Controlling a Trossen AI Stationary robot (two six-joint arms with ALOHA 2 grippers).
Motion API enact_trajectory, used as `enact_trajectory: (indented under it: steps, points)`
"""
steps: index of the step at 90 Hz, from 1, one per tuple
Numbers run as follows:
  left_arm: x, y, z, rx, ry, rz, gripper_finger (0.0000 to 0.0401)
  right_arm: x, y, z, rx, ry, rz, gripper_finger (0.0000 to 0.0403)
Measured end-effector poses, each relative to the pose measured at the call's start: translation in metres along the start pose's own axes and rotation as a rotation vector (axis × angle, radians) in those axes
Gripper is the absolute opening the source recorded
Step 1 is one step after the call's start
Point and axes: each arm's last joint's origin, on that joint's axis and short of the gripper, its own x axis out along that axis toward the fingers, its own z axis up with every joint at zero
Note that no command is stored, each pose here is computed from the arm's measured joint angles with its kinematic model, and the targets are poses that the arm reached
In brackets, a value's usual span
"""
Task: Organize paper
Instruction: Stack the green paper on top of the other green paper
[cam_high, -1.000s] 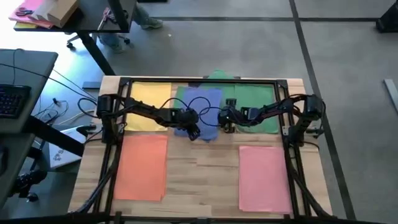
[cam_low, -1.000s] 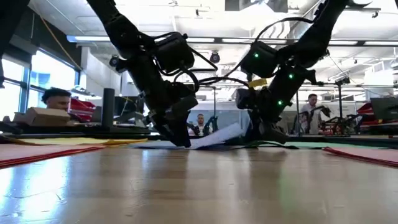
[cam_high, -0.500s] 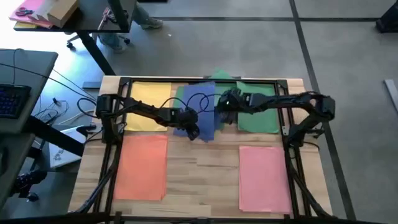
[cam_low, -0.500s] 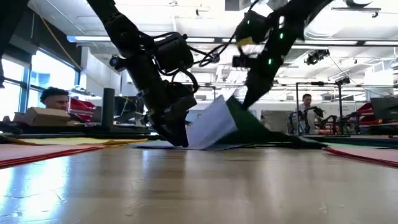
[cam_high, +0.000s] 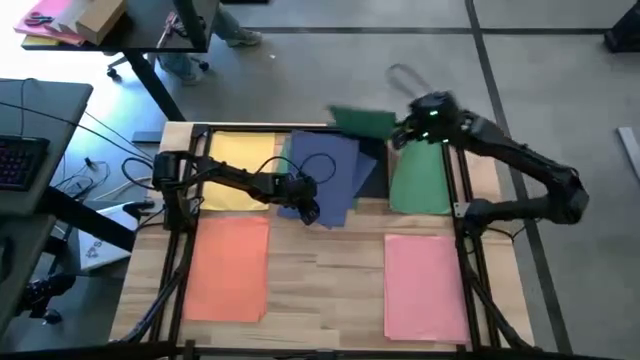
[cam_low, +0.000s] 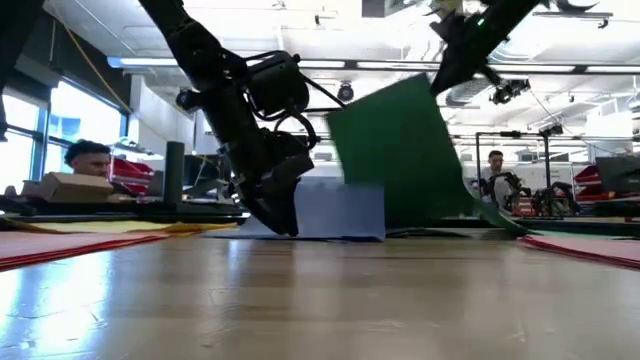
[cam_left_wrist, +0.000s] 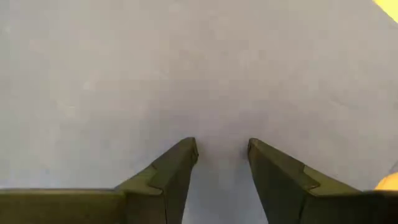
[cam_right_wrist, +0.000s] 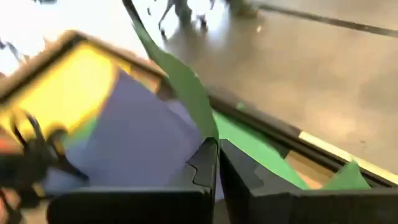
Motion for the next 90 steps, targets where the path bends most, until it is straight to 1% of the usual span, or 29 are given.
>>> enact_trajectory:
  steps: [16,21,26,33,40,48,60,66,71,78,84,90]
  points:
    - [0.0,0.0,0.0,-0.001,-0.001,0.0,0.0145,-0.037,-0.019,0.006,0.149,-0.101,0.02,0.0]
    - [0.0,0.0,0.0,-0.001,-0.001,0.0,0.0145,-0.046,-0.019,0.01,0.173,-0.145,0.078,0.0]
    - [0.0,0.0,0.0,-0.001,-0.002,-0.001,0.0145,-0.053,-0.018,0.013,0.17,-0.178,0.156,0.0]
    - [0.0,0.0,0.0,-0.001,-0.002,-0.002,0.0145,-0.057,-0.017,0.013,0.154,-0.167,0.228,0.0]
    - [0.0,0.0,0.001,-0.001,-0.002,-0.004,0.0145,-0.056,-0.014,0.008,0.092,-0.095,0.31,0.0]
    - [0.0,0.0,0.0,-0.001,0.001,-0.011,0.0145,-0.056,-0.01,-0.004,-0.039,0.019,0.378,0.0]
    - [-0.001,0.0,0.001,-0.001,0.002,-0.012,0.0145,-0.056,-0.008,-0.034,-0.332,0.264,0.339,0.0]
    - [-0.001,0.0,0.001,-0.001,0.002,-0.012,0.0145,-0.051,-0.01,-0.051,-0.428,0.397,0.305,0.0]
    - [-0.001,0.0,0.001,-0.001,0.002,-0.012,0.0145,-0.045,-0.013,-0.065,-0.461,0.479,0.266,0.0]
    - [0.0,0.0,0.001,-0.002,0.002,-0.012,0.0145,-0.032,-0.016,-0.083,-0.462,0.53,0.216,0.0]
    - [0.0,0.001,0.001,-0.004,0.002,-0.011,0.0145,-0.018,-0.019,-0.094,-0.444,0.518,0.168,0.0]
    - [0.0,0.001,0.001,-0.006,0.005,-0.016,0.0145,-0.005,-0.017,-0.1,-0.443,0.452,0.187,0.0]
